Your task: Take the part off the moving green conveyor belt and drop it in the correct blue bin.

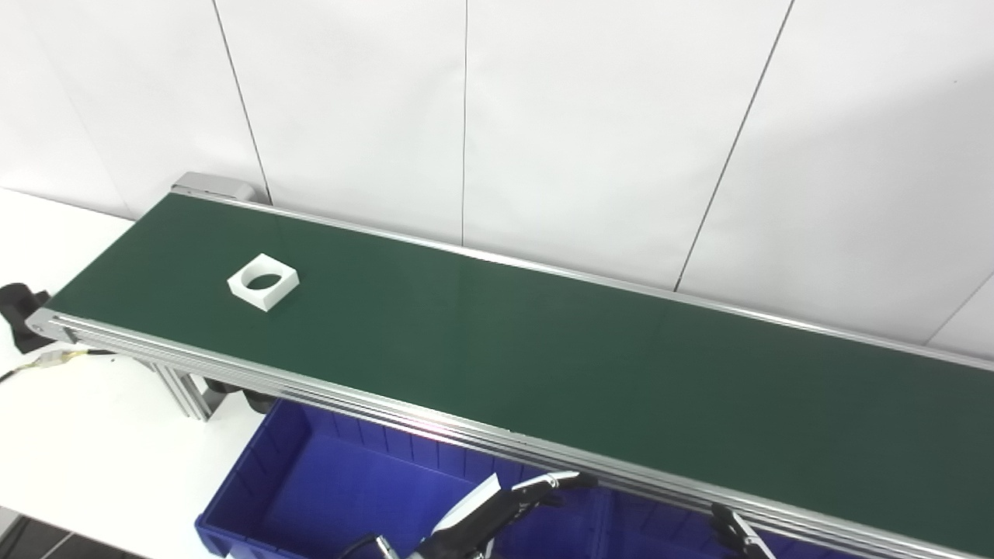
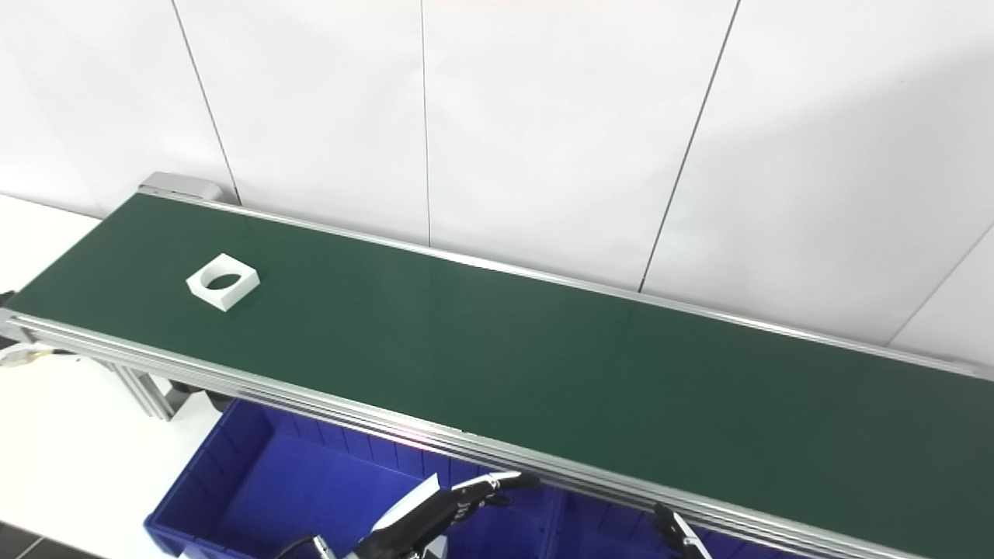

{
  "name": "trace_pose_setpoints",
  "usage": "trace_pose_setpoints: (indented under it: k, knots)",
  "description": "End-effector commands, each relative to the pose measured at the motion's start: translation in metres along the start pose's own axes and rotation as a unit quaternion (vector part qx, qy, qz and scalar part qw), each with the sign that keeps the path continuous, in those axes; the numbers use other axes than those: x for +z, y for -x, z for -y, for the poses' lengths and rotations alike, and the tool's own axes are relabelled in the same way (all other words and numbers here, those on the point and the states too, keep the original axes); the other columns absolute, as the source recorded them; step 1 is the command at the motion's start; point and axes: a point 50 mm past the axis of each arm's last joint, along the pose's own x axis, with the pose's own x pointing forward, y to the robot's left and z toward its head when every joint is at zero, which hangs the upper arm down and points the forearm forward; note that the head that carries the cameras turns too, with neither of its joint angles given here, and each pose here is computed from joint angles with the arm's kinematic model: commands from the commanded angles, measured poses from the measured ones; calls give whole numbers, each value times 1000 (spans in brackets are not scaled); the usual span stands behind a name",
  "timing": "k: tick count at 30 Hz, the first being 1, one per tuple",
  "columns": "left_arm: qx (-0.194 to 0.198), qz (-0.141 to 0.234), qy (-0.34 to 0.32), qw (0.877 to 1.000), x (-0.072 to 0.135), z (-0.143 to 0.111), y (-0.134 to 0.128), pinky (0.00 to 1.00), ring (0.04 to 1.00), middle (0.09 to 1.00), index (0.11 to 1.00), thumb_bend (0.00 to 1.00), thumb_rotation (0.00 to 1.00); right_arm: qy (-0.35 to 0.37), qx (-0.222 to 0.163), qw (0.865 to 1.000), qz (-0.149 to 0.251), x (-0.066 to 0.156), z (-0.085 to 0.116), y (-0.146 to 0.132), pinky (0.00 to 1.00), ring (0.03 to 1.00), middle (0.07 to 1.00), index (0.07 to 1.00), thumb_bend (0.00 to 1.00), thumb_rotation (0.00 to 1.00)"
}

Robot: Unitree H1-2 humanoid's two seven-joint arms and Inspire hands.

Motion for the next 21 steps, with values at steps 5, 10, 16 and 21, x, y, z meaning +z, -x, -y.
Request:
trace_pose_setpoints:
  k: [5,10,16,21]
  knots:
    - [37,65,-21,997,27,-5,-4,811,867,890,858,960,324,4,-14,999,46,10,7,-5,861,907,908,950,958,177]
    - [52,96,-39,993,43,-13,-9,796,857,886,862,956,315,4,-15,999,47,9,7,-6,858,905,902,949,961,208]
    - [70,122,-56,988,56,-26,-17,797,854,888,865,959,295,9,-17,999,46,11,7,-7,808,891,900,944,970,242]
    - [82,120,-71,987,62,-36,-22,803,860,897,872,963,324,9,-16,999,47,10,7,-7,819,901,910,948,980,264]
